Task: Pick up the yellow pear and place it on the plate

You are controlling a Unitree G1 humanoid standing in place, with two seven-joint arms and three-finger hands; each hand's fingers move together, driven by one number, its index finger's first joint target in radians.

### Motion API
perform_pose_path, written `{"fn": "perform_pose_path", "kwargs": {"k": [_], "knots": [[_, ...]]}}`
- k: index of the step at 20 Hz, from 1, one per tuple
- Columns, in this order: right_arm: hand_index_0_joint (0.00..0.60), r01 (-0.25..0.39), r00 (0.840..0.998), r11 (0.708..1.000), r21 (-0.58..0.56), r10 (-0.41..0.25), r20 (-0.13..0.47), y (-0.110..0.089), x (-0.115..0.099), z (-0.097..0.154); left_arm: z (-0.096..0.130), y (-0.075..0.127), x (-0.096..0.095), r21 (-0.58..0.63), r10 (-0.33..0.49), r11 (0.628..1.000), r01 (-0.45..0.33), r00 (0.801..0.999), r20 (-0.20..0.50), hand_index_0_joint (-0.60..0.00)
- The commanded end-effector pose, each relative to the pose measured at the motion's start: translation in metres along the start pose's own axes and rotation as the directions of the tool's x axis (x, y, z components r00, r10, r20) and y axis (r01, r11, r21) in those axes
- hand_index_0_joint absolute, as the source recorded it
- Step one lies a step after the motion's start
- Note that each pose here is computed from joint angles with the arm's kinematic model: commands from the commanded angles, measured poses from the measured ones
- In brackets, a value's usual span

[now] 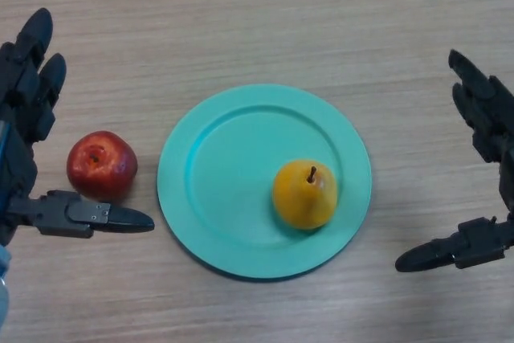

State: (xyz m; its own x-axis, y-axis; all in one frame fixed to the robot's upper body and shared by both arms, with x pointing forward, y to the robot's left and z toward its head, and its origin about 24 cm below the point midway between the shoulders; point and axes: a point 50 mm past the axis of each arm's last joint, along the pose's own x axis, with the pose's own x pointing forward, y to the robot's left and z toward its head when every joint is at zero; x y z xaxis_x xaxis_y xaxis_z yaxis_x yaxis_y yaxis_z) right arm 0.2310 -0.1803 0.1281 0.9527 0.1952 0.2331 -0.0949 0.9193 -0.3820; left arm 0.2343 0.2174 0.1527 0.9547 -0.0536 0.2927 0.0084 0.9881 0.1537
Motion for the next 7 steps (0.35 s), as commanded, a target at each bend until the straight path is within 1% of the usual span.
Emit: {"fn": "perform_pose_path", "kwargs": {"k": [1, 3, 5, 7], "knots": [[0.000, 0.053, 0.978, 0.998, -0.020, -0.048, 0.204, -0.0167, -0.0010, 0.0323, 0.0339, 0.0100, 0.0016, 0.091, 0.042, 0.994, -0.063, 0.973, 0.225, 0.000], [0.000, 0.060, 0.976, 0.998, -0.014, -0.056, 0.208, -0.0162, -0.0003, 0.0311, 0.0337, 0.0108, 0.0028, 0.085, 0.049, 0.994, -0.070, 0.973, 0.225, 0.000], [0.000, 0.062, 0.977, 0.998, -0.016, -0.057, 0.207, -0.0160, 0.0010, 0.0299, 0.0324, 0.0111, 0.0036, 0.086, 0.051, 0.994, -0.070, 0.976, 0.210, 0.000], [0.000, 0.052, 0.979, 0.998, -0.023, -0.046, 0.201, -0.0160, 0.0022, 0.0287, 0.0325, 0.0107, 0.0046, 0.091, 0.055, 0.993, -0.074, 0.977, 0.206, 0.000]]}}
